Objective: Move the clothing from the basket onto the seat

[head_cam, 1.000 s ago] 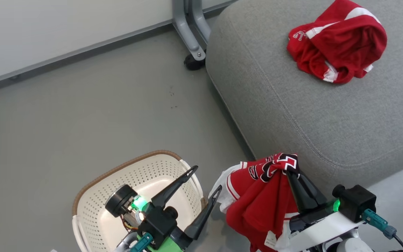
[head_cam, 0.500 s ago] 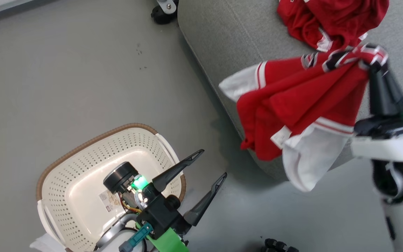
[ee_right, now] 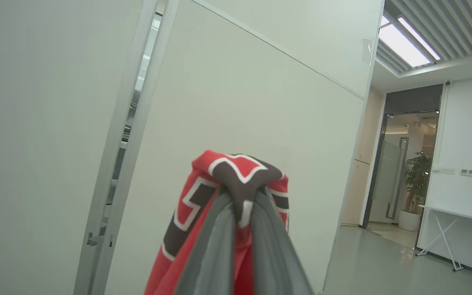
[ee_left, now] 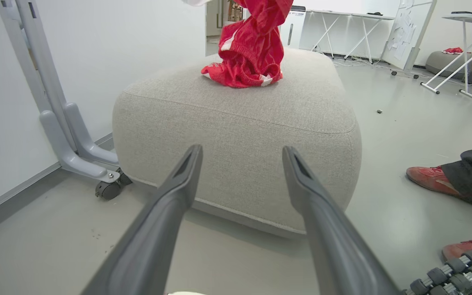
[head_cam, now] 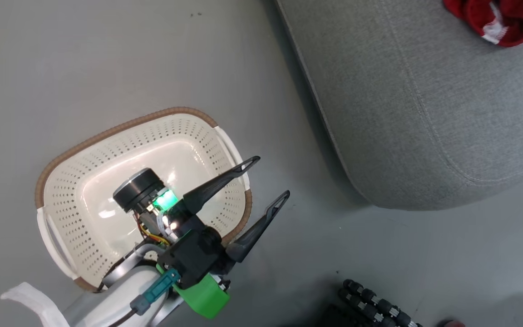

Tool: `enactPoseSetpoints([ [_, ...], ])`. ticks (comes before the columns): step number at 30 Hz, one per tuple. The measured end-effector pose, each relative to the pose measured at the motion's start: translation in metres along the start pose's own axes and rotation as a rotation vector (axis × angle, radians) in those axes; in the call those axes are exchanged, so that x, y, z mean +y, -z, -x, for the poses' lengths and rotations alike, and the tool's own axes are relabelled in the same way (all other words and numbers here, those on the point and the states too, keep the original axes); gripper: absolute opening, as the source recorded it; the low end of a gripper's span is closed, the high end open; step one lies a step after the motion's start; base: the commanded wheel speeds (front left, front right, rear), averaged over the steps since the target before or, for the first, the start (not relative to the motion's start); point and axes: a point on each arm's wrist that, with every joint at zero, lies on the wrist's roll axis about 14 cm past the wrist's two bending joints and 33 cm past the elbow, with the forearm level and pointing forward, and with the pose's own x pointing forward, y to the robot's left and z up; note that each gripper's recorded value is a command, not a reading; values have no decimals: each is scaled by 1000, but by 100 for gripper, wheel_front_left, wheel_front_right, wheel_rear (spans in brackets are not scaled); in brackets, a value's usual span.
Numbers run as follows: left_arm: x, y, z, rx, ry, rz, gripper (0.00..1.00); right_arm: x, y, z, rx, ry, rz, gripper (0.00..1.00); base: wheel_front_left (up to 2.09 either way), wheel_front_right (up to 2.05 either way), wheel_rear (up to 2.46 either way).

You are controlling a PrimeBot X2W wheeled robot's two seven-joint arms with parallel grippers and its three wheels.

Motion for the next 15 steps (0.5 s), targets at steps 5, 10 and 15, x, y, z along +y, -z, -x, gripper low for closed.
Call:
enactPoseSetpoints([
  [5, 16, 19, 12, 22, -53, 40, 100, 11, 103, 25, 254, 6, 41, 0, 0, 0, 0],
  [10, 23, 35, 25, 60, -86, 56, 100, 34, 202, 91, 526, 26, -5, 0, 0, 0, 0],
  [15, 34, 40, 36, 84, -133, 53, 100, 51, 255, 150, 704, 66, -58, 0, 0, 0, 0],
])
